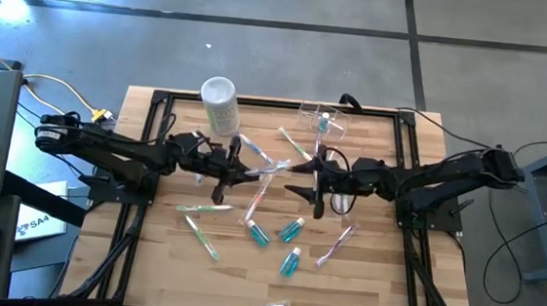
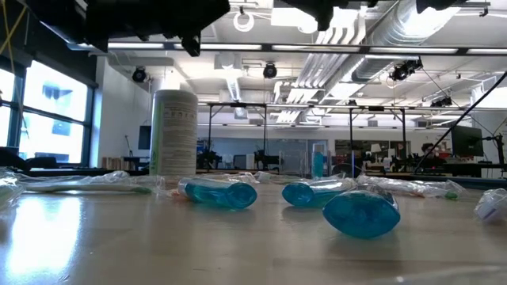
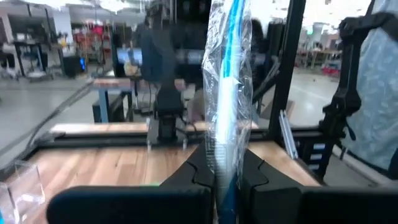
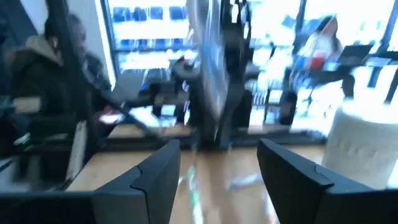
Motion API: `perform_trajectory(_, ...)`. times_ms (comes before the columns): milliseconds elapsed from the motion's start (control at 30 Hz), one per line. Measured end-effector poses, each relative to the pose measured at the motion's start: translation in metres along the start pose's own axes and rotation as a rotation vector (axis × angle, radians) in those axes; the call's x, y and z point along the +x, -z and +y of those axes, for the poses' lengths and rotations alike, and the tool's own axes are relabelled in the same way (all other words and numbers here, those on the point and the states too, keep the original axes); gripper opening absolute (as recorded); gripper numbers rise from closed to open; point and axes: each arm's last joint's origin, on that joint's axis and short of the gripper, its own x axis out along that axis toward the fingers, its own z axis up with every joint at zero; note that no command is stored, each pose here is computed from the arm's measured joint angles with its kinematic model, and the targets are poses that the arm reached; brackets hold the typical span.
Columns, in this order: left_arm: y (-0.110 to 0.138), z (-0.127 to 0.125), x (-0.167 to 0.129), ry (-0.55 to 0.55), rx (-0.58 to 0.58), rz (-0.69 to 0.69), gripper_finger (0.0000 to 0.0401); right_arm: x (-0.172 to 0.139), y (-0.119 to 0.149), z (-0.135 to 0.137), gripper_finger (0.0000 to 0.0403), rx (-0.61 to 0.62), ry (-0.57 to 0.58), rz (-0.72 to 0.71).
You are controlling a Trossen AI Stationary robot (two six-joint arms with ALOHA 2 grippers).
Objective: Pick & Place toothbrushing station
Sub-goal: Put the blue toothbrush into the transparent organizer
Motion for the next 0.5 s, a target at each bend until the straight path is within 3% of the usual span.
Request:
perform_trajectory(233, 0.024, 0.005, 0.014, -0.014, -0.009, 0.042, 0.0010, 0.011, 0.006, 0.003, 0.0206, -0.115, -0.037, -0.076)
perform_trajectory(500, 0.035, 0.007, 0.020, -0.023, -0.010, 0.045, 0.0010, 0.013, 0.007, 0.003, 0.0205, -0.121, -0.035, -0.087)
